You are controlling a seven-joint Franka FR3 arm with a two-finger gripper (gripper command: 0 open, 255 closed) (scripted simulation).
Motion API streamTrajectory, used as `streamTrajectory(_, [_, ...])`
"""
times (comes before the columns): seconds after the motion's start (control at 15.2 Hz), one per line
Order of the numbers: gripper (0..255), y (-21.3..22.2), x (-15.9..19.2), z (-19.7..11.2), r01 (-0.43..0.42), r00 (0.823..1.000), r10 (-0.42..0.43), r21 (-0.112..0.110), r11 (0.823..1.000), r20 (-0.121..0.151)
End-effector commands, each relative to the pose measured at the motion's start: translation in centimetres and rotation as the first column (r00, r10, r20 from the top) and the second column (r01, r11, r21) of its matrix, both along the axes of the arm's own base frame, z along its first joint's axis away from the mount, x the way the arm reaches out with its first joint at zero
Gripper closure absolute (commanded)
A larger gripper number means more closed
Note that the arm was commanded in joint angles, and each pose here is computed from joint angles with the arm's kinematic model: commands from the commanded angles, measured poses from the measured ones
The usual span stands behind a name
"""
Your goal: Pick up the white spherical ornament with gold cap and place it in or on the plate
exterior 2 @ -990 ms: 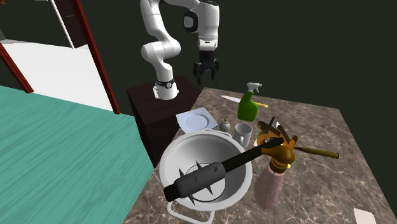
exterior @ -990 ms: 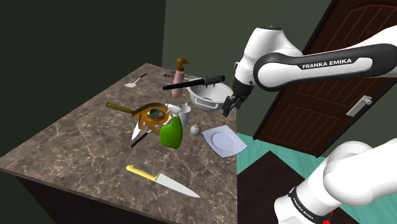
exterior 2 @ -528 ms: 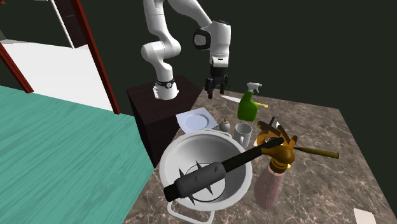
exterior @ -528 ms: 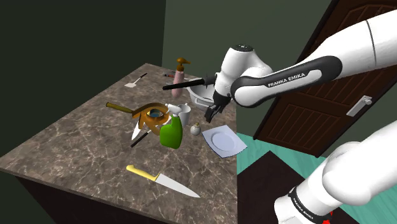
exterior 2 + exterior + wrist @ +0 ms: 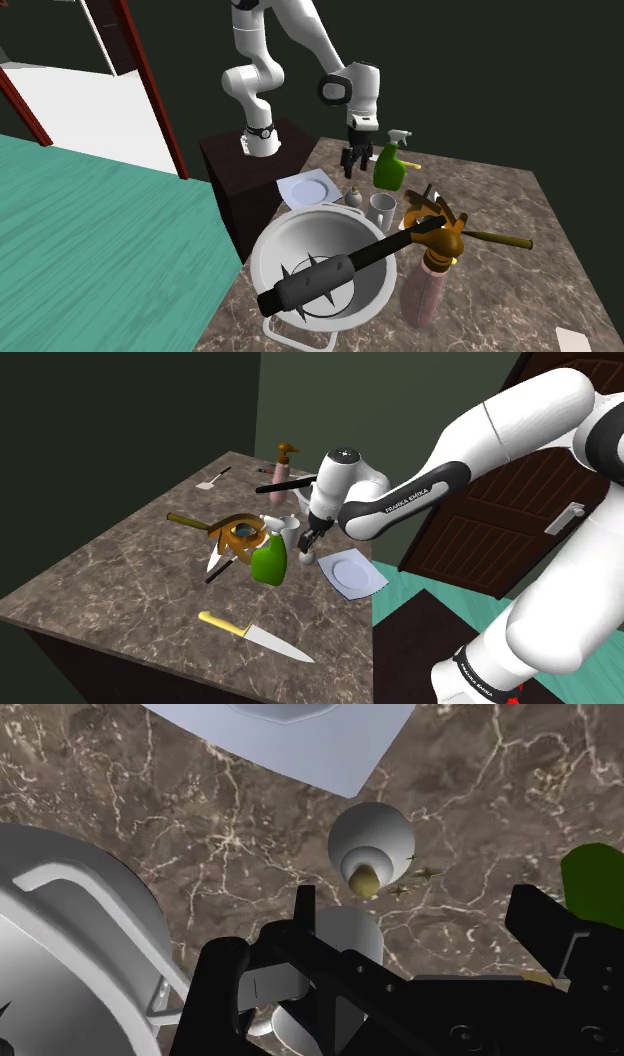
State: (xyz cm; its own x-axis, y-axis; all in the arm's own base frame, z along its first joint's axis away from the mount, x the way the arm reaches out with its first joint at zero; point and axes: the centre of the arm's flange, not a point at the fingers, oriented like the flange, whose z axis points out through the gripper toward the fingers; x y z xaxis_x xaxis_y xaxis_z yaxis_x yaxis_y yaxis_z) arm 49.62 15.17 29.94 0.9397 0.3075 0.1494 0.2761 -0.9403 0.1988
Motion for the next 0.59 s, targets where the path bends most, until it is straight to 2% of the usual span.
streamTrajectory(0.0, [0,-0.1,0.3,-1.2,-0.004,1.000,0.004,-0.001,1.000,0.003])
streamTrajectory(0.33, [0,-0.4,0.8,-3.5,-0.004,1.000,0.004,-0.001,1.000,0.003])
streamTrajectory(0.53, [0,-0.4,0.8,-3.5,-0.004,1.000,0.004,-0.001,1.000,0.003])
